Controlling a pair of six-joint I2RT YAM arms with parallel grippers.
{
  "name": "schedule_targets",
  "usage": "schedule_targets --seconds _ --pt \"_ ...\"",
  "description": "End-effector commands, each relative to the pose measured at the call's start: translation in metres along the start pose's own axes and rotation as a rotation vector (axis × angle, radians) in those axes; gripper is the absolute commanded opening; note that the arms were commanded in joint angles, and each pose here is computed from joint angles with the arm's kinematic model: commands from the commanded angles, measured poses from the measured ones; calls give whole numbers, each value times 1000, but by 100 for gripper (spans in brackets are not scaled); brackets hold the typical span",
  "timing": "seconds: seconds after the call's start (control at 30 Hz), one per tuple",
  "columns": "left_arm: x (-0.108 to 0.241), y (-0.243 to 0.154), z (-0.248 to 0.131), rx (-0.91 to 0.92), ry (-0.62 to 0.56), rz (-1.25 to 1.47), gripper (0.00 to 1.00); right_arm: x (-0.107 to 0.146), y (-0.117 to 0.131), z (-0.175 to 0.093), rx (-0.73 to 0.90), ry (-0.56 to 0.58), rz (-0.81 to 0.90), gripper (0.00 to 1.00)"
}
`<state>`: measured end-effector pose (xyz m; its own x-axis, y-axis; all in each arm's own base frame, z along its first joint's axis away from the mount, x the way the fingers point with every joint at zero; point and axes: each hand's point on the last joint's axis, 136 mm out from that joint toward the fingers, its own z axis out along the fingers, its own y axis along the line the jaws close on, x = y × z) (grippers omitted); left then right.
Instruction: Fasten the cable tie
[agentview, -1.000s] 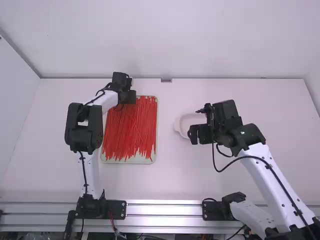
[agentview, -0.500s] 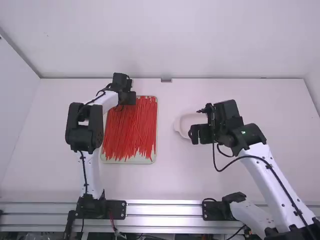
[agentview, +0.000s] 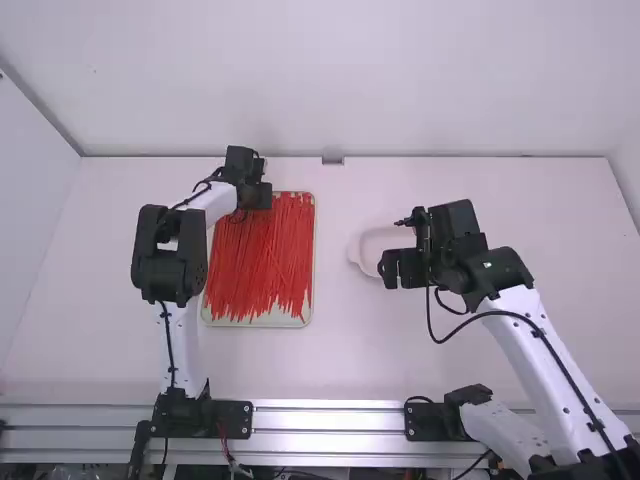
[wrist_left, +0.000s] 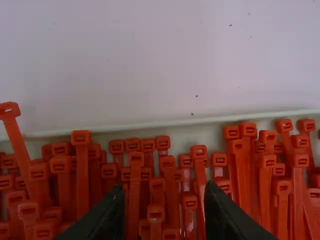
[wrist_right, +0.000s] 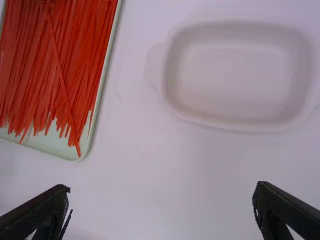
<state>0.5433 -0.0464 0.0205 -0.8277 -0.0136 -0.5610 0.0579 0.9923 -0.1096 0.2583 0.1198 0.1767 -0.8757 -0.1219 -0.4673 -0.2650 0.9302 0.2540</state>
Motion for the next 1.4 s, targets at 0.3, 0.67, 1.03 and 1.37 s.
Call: schedule_targets --seconds 0.3,0.67,1.03,1.37 --pt "1 4 5 -9 11 -13 38 -10 3 -6 -6 -25 0 98" --pt "3 2 6 -8 17 -27 35 -10 3 -6 -4 -25 2 98" --pt "9 8 6 -15 35 -36 31 -9 2 -6 -4 -22 3 98" --pt "14 8 10 -14 29 -36 30 -8 5 -6 -18 -16 0 98"
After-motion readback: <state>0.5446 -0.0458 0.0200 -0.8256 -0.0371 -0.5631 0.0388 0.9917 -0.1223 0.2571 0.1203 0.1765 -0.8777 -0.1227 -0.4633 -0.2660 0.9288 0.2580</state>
